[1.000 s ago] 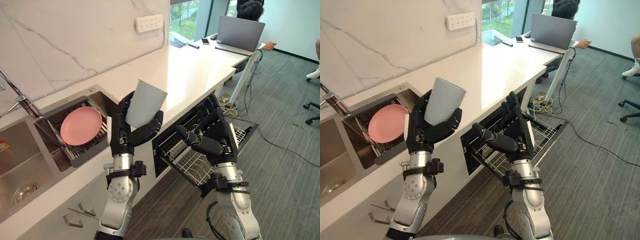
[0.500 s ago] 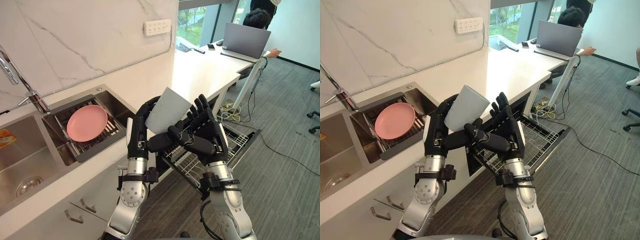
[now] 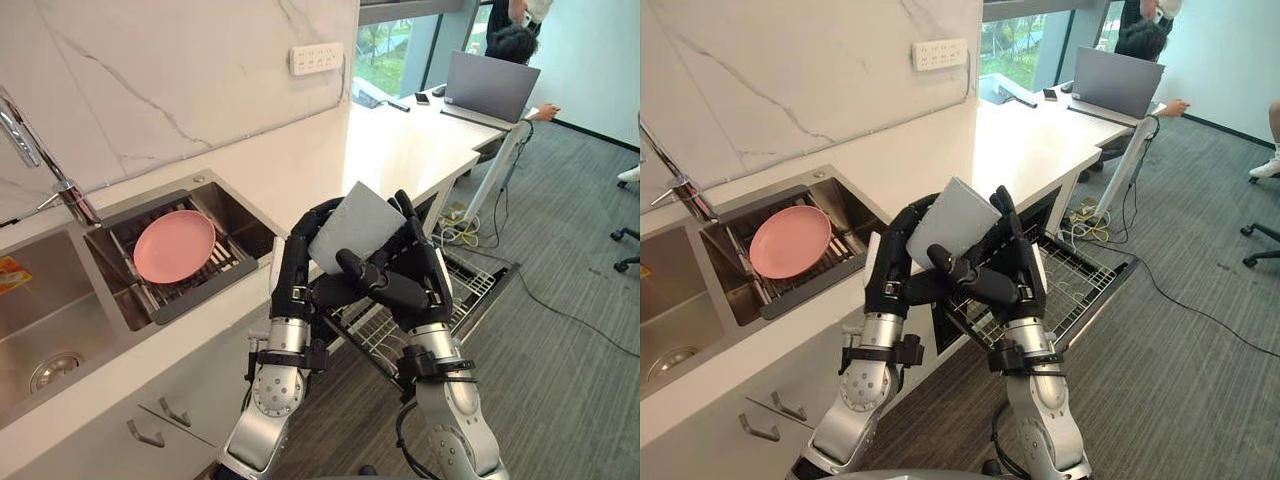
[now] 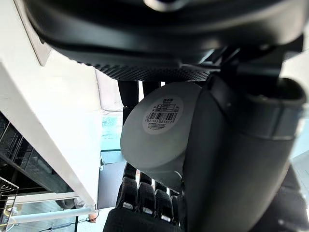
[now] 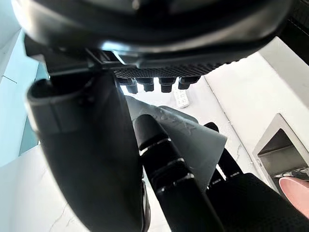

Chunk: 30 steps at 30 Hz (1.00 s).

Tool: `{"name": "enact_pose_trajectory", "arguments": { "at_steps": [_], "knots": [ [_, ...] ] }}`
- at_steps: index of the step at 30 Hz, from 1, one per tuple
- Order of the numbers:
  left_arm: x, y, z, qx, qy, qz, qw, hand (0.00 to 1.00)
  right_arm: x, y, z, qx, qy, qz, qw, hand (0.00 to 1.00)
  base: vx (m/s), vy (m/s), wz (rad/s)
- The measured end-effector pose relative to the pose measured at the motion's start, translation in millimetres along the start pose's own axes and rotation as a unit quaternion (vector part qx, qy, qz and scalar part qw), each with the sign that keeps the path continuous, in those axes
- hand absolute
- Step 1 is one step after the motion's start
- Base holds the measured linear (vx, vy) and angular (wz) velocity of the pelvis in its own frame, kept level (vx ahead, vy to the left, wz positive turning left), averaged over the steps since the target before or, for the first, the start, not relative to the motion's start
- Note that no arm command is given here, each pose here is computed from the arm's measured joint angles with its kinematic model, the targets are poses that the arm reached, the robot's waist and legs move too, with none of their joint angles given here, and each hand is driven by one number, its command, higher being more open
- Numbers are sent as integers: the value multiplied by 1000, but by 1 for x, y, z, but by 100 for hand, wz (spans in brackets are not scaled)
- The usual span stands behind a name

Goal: Walk over to the sink, pick up the cup, carry it to the dishwasher, place the cup inside the dishwasher, then close the dishwasher door

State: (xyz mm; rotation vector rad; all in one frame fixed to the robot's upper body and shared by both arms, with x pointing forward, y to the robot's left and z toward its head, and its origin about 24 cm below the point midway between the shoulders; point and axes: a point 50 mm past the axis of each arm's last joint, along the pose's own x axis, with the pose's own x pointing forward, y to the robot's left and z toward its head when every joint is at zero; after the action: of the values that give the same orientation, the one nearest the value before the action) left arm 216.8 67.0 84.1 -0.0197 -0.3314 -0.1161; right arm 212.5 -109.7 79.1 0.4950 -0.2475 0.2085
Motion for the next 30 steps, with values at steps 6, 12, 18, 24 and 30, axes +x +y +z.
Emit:
{"name": "enact_pose_trajectory", "arguments": {
  "at_steps": [6, 12, 18, 24, 30],
  "knots": [
    [-1, -3, 0, -2, 1, -7, 1000, 0, 0, -1, 0, 18, 0, -11, 1000, 0, -17, -13, 0],
    [-2, -4, 0, 5, -3, -13, 1000, 0, 6, -8, -1, 11, -2, -32, 999, 0, 0, 0, 0],
    [-3, -3, -2, 11, -2, -15, 1000, 0, 6, -9, 0, 21, -1, -31, 999, 0, 0, 0, 0],
    [-3, -3, -2, 12, -2, -14, 1000, 100, 6, -9, 0, 21, -1, -31, 999, 0, 0, 0, 0],
    [-3, -4, -2, 12, -3, -17, 1000, 100, 7, -10, 1, 21, -5, -34, 999, 0, 0, 0, 0]
  ]
}}
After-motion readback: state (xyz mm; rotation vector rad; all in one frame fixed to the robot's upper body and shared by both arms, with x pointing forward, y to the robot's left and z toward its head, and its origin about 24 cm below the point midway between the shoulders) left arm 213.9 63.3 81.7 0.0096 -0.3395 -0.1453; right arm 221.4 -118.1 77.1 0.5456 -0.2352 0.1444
